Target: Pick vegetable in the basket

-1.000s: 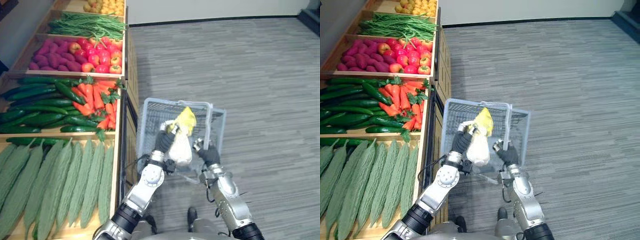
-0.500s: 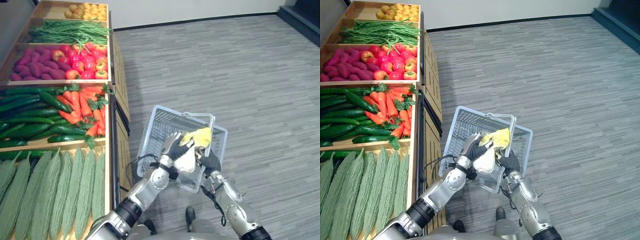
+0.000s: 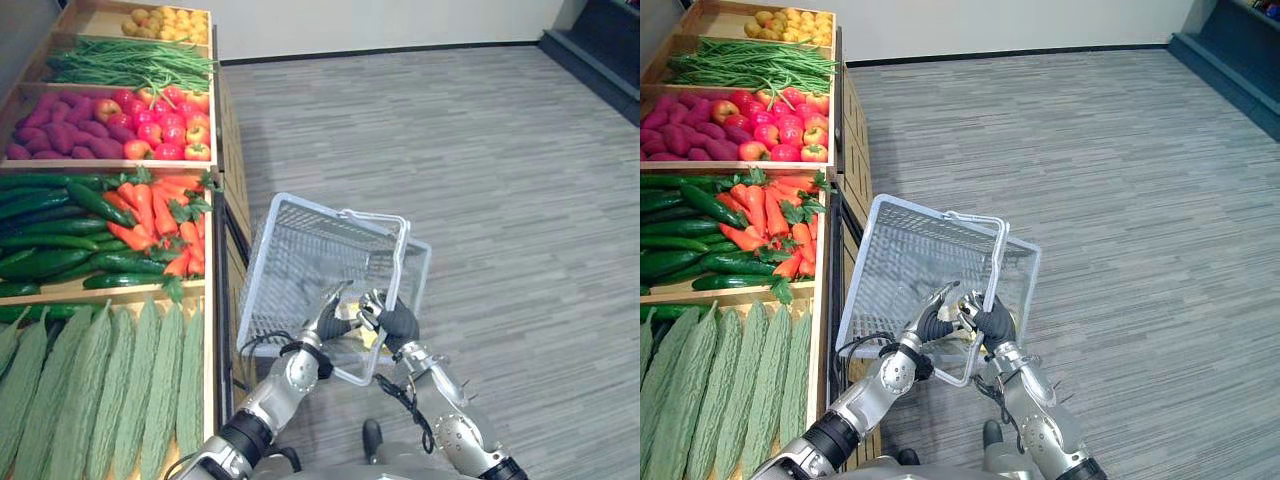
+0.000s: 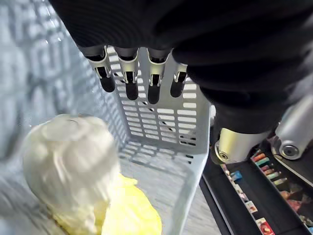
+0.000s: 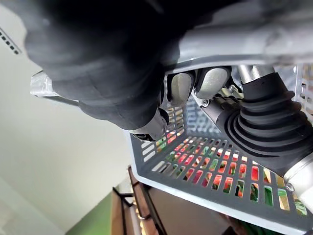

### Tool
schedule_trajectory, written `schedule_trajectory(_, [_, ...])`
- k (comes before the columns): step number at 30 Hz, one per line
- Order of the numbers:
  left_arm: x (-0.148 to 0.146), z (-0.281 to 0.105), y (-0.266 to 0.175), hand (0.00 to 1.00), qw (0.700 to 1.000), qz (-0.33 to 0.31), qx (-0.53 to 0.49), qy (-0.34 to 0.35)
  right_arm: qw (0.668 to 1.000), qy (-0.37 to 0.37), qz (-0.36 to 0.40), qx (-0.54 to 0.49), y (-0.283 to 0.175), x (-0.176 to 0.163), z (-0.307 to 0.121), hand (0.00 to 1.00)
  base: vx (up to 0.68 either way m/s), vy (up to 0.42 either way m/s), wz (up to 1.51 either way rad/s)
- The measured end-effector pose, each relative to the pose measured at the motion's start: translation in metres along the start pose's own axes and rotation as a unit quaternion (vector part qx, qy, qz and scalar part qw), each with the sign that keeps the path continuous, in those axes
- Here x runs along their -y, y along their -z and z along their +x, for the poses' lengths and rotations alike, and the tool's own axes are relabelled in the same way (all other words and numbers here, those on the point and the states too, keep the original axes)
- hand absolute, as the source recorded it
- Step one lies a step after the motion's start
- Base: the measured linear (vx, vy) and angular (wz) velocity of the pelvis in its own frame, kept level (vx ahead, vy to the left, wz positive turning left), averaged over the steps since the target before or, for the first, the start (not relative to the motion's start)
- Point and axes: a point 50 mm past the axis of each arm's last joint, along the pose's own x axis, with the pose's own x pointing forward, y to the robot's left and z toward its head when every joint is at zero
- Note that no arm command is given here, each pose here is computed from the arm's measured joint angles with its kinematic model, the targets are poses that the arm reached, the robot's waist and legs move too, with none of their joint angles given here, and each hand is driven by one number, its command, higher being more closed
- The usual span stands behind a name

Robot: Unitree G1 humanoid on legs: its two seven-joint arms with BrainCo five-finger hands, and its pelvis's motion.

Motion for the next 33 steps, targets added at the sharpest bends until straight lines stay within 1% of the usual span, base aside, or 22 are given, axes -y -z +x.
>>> schedule_trajectory(3, [-0.008, -0.004, -0.012, 0.0, 0.999, -0.034, 0.022, -0.027, 1.0, 0.02, 0.007, 0.006, 0.0, 0.006, -0.005, 1.0, -0.01, -0.001, -0.03])
schedule_trajectory(6, [-0.02, -0.009, -0.031, 0.0, 0.993, -0.08, 0.063, -0.056, 0.998, 0.055, -0.008, 0.022, -0.003, 0.018, -0.011, 1.0, 0.0, 0.0, 0.0])
schedule_trajectory(8, [-0.023, -0.011, -0.043, 0.0, 0.988, -0.107, 0.098, -0.057, 0.997, 0.068, -0.023, 0.033, -0.008, 0.022, -0.012, 1.0, -0.02, 0.01, 0.05])
schedule_trajectory(10, [-0.024, -0.012, -0.05, 0.0, 0.984, -0.121, 0.116, -0.054, 0.996, 0.08, -0.031, 0.04, -0.01, 0.026, -0.013, 1.0, -0.02, 0.008, 0.06])
schedule_trajectory(13, [-0.025, -0.012, -0.056, 0.0, 0.981, -0.137, 0.127, -0.059, 0.991, 0.121, -0.039, 0.048, -0.013, 0.04, -0.019, 1.0, -0.01, 0.001, 0.06])
schedule_trajectory(16, [-0.034, -0.017, -0.063, 0.0, 0.975, -0.149, 0.145, -0.079, 0.984, 0.169, -0.049, 0.042, -0.011, 0.058, -0.03, 1.0, 0.0, -0.006, 0.09])
schedule_trajectory(18, [-0.041, -0.024, -0.069, 0.0, 0.966, -0.175, 0.162, -0.097, 0.976, 0.204, -0.061, 0.037, -0.01, 0.07, -0.039, 1.0, 0.0, 0.003, 0.08])
schedule_trajectory(20, [-0.056, -0.034, -0.066, 0.0, 0.953, -0.213, 0.166, -0.136, 0.965, 0.247, -0.078, 0.031, -0.008, 0.084, -0.047, 1.0, -0.01, 0.002, -0.02])
schedule_trajectory(21, [-0.06, -0.037, -0.063, 0.0, 0.951, -0.22, 0.162, -0.145, 0.963, 0.257, -0.081, 0.031, -0.008, 0.087, -0.049, 1.0, 0.0, 0.0, 0.0])
schedule_trajectory(23, [-0.07, -0.046, -0.045, 0.0, 0.942, -0.248, 0.128, -0.185, 0.952, 0.29, -0.097, 0.029, -0.01, 0.098, -0.058, 1.0, -0.04, 0.002, -0.06])
schedule_trajectory(25, [-0.075, -0.054, -0.032, 0.0, 0.937, -0.261, 0.103, -0.207, 0.945, 0.307, -0.112, 0.028, -0.012, 0.105, -0.063, 1.0, -0.04, 0.004, -0.1])
schedule_trajectory(27, [-0.082, -0.066, -0.011, 0.0, 0.926, -0.281, 0.059, -0.245, 0.931, 0.336, -0.14, 0.021, -0.014, 0.116, -0.072, 1.0, -0.04, -0.008, -0.16])
schedule_trajectory(30, [-0.089, -0.08, 0.009, 0.0, 0.914, -0.29, 0.02, -0.282, 0.917, 0.364, -0.164, 0.009, -0.014, 0.127, -0.081, 1.0, -0.05, -0.023, -0.18])
schedule_trajectory(33, [-0.09, -0.088, 0.017, 0.0, 0.91, -0.292, 0.001, -0.295, 0.912, 0.371, -0.177, -0.002, -0.012, 0.129, -0.083, 1.0, -0.03, -0.014, -0.06])
